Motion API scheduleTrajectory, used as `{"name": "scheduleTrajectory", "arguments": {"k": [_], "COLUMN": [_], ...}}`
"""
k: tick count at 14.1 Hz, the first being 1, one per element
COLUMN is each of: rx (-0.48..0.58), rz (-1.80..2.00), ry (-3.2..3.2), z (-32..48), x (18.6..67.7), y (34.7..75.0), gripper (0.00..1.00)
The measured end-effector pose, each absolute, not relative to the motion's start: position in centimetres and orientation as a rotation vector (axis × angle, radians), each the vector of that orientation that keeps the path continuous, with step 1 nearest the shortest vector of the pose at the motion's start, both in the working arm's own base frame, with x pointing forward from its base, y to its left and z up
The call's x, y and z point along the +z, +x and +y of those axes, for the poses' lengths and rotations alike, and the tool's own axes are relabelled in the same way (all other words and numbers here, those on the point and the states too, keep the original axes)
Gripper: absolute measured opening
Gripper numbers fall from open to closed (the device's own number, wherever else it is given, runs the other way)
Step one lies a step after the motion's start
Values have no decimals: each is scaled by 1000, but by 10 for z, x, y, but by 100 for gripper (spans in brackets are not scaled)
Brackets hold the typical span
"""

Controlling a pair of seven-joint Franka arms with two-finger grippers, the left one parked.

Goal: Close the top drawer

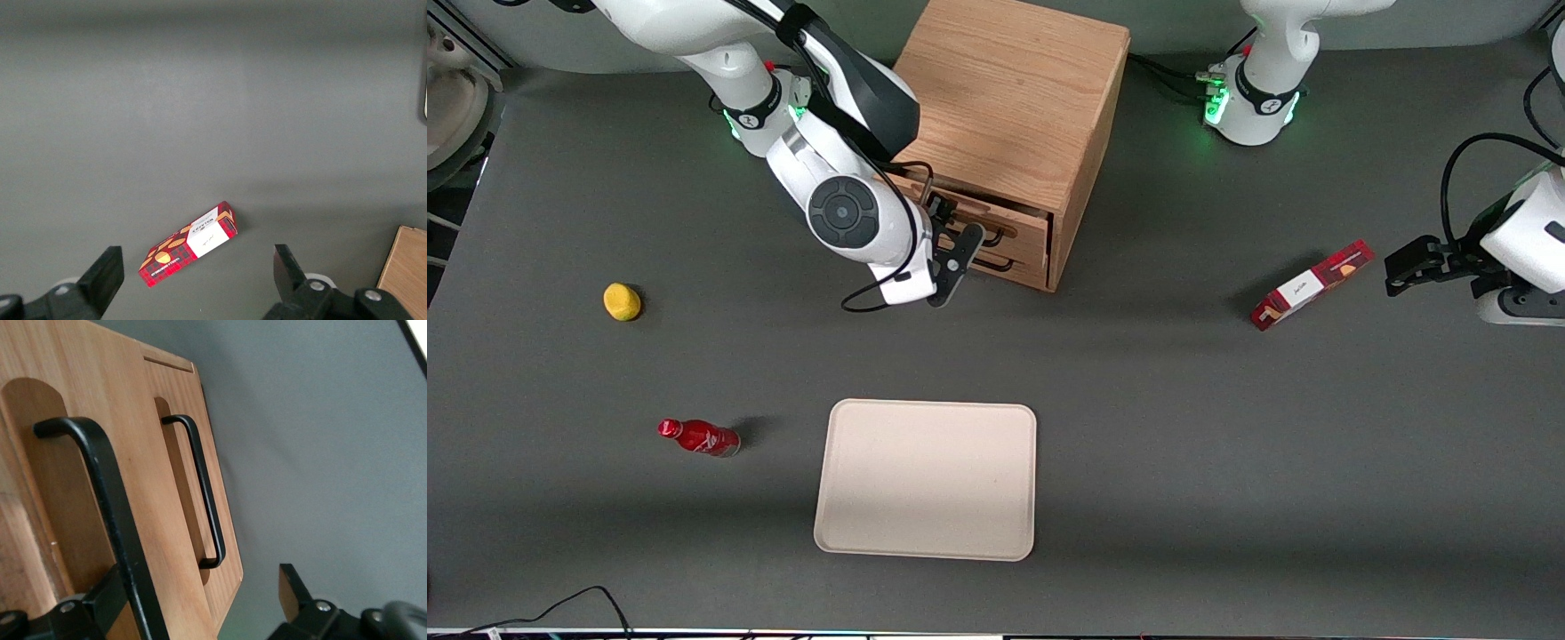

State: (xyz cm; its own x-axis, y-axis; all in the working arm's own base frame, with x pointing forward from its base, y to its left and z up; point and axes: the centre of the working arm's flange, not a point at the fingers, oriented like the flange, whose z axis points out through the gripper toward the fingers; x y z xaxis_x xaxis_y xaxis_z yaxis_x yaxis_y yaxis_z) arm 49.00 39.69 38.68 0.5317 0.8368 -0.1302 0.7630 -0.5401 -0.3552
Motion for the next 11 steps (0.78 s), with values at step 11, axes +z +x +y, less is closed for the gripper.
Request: {"name": "scheduleTrajectory", "arguments": {"k": [11], "rx": [407], "rz": [-1260], "ry": [-2495], "z": [393], "x": [388], "y": [480], "gripper": [100]}}
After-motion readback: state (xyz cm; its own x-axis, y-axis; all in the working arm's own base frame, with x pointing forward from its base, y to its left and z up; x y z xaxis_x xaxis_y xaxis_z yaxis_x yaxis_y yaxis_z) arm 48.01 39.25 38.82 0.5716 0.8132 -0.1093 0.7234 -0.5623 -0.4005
